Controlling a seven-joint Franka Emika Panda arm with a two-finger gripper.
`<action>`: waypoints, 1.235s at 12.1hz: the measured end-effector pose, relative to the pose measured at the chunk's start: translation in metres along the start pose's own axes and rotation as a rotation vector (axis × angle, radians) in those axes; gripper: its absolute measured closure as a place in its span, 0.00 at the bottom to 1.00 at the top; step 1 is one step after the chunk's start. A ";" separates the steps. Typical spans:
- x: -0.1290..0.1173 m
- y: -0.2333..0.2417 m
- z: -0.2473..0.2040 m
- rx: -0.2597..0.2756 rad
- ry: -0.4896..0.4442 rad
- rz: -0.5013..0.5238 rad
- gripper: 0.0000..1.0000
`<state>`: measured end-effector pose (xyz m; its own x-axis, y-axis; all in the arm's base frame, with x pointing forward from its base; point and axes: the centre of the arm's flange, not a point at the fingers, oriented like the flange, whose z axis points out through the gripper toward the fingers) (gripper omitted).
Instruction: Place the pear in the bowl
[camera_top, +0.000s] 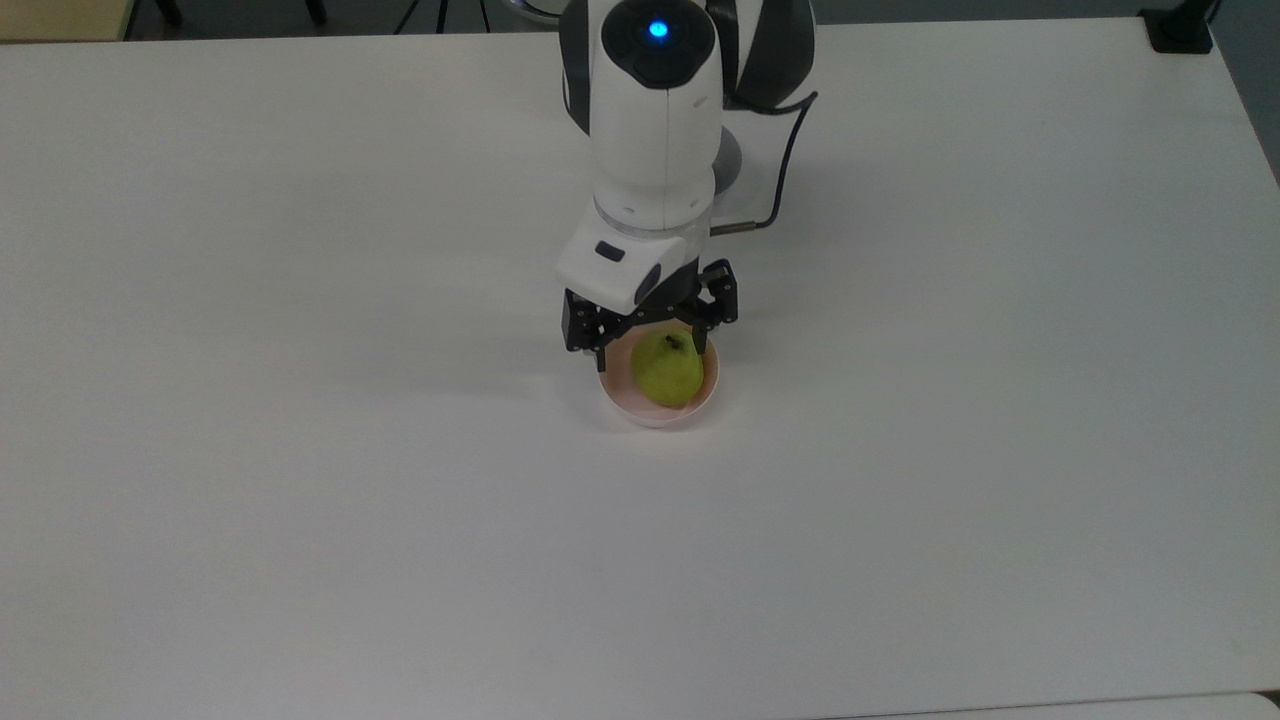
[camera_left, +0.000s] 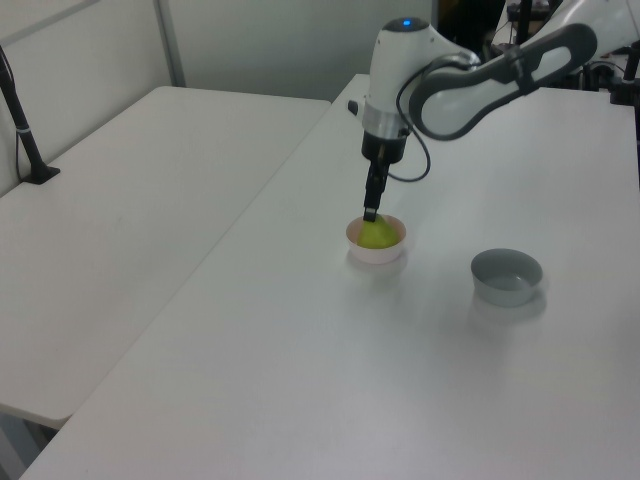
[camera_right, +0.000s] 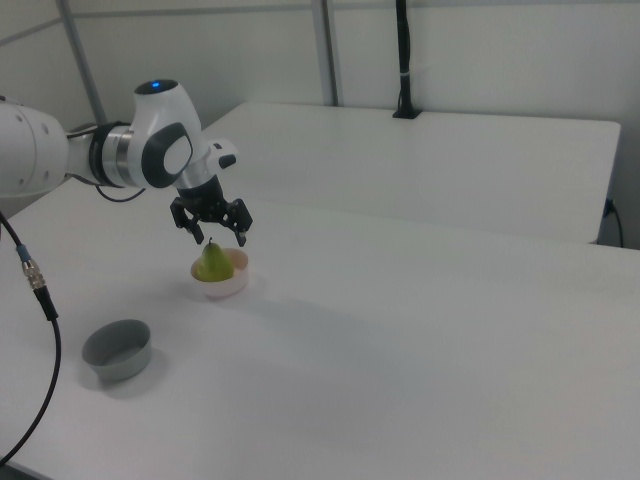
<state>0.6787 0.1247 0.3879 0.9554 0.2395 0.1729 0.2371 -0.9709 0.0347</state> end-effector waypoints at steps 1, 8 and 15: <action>-0.003 0.007 -0.017 0.002 -0.015 0.010 0.00; -0.056 0.070 -0.168 0.020 -0.102 0.114 0.00; -0.114 0.112 -0.242 0.036 -0.165 0.177 0.00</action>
<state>0.5537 -0.0134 0.6104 0.9978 0.0663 0.0098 0.0664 -0.9976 -0.0177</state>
